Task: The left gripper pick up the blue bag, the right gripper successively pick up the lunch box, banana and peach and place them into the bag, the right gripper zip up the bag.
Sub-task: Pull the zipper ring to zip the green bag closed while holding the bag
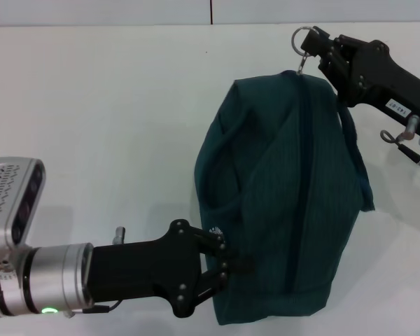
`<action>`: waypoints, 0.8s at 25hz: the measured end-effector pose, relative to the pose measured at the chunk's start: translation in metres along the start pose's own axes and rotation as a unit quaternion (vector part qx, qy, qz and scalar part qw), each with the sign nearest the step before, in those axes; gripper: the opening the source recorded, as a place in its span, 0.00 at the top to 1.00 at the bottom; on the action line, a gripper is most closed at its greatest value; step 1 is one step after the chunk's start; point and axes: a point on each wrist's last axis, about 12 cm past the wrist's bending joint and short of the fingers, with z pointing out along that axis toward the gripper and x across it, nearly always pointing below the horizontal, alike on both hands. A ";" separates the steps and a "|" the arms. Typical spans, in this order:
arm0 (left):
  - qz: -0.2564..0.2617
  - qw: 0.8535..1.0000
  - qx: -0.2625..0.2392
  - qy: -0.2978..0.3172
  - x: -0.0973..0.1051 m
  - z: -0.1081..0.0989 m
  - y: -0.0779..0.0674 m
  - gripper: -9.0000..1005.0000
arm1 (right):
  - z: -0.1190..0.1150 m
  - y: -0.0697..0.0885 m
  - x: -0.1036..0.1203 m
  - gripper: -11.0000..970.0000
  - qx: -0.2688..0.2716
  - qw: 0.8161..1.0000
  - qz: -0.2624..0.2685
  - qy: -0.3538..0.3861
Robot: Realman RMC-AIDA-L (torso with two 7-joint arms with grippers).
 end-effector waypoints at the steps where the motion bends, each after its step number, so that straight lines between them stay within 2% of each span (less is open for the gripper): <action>1: -0.001 1.000 -0.001 0.001 0.000 -0.001 0.000 0.93 | 0.000 -0.001 0.001 0.97 0.006 1.000 0.000 0.002; 4: -0.005 1.000 -0.007 0.000 0.001 -0.004 -0.001 0.93 | -0.001 -0.005 0.003 0.97 0.025 1.000 0.001 0.012; 8: -0.006 0.999 -0.039 -0.009 0.002 -0.009 0.002 0.93 | -0.006 -0.007 0.004 0.97 0.036 0.999 -0.002 0.013; 14: -0.016 0.990 -0.136 -0.030 0.002 -0.025 0.013 0.93 | -0.022 -0.004 -0.001 0.97 0.045 0.999 -0.011 -0.018; 20: -0.014 0.976 -0.209 -0.054 0.000 -0.040 0.023 0.84 | -0.026 0.005 -0.005 0.97 0.016 0.999 -0.006 -0.043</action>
